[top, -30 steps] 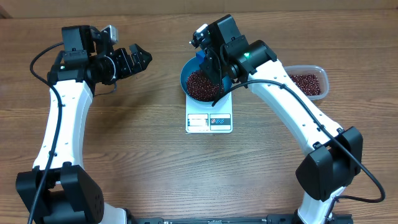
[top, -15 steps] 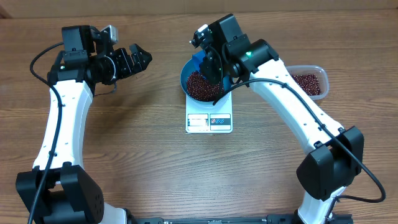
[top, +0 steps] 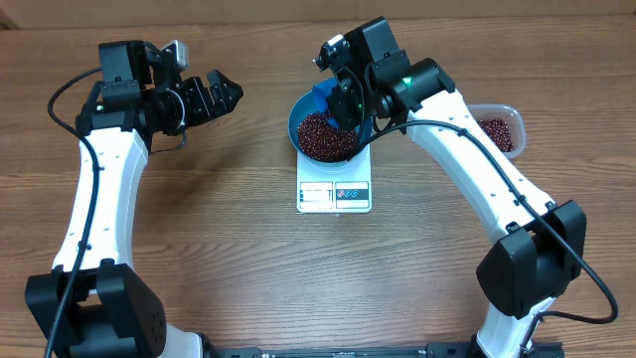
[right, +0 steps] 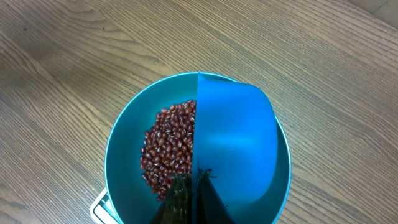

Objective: Scoop item into bowl and weigh 150g on scale
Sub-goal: 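Tip the scoop to pour beans into the teal bowl, right gripper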

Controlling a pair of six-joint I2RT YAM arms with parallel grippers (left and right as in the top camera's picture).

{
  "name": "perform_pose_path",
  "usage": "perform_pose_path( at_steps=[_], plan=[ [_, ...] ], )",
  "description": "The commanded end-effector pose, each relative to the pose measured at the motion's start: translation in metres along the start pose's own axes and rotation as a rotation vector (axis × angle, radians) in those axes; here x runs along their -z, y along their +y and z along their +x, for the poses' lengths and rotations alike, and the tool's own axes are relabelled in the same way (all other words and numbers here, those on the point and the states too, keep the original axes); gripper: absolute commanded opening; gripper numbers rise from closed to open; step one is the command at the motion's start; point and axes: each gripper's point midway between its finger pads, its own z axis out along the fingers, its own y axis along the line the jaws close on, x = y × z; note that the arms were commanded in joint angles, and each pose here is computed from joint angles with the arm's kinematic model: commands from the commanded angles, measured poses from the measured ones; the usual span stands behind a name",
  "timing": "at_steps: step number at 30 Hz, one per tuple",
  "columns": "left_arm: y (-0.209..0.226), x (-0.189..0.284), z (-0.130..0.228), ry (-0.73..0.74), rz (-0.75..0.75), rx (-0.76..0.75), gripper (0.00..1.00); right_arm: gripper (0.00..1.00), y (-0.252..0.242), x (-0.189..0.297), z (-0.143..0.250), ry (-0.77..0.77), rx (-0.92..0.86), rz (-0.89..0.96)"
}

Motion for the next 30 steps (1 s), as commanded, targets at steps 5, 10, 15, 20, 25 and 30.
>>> perform_pose_path(
  at_steps=[5, 10, 15, 20, 25, 30],
  plan=[
    [-0.0094, 0.0103, -0.0092, -0.036, 0.006, -0.036, 1.00, 0.04, -0.0001, 0.0205, -0.0172, -0.063, -0.001, 0.003],
    [-0.0107, 0.0097, -0.0086, -0.034, 0.008, -0.038, 1.00, 0.04, -0.0001, 0.0204, -0.0170, -0.063, -0.001, 0.003],
    [-0.0108, 0.0096, -0.0085, -0.034, 0.008, -0.038, 1.00, 0.04, -0.0001, 0.0204, -0.0169, -0.062, -0.001, 0.003],
    [-0.0112, 0.0094, -0.0083, -0.033, 0.008, -0.039, 1.00, 0.04, -0.0003, 0.0204, -0.0171, -0.063, -0.007, 0.003],
    [-0.0112, 0.0094, -0.0083, -0.033, 0.008, -0.039, 1.00, 0.04, -0.0013, 0.0214, -0.0183, -0.072, -0.062, -0.023],
    [-0.0115, 0.0093, -0.0081, -0.033, 0.009, -0.040, 1.00, 0.04, 0.0032, 0.0265, -0.0203, -0.090, -0.158, -0.152]
  ],
)
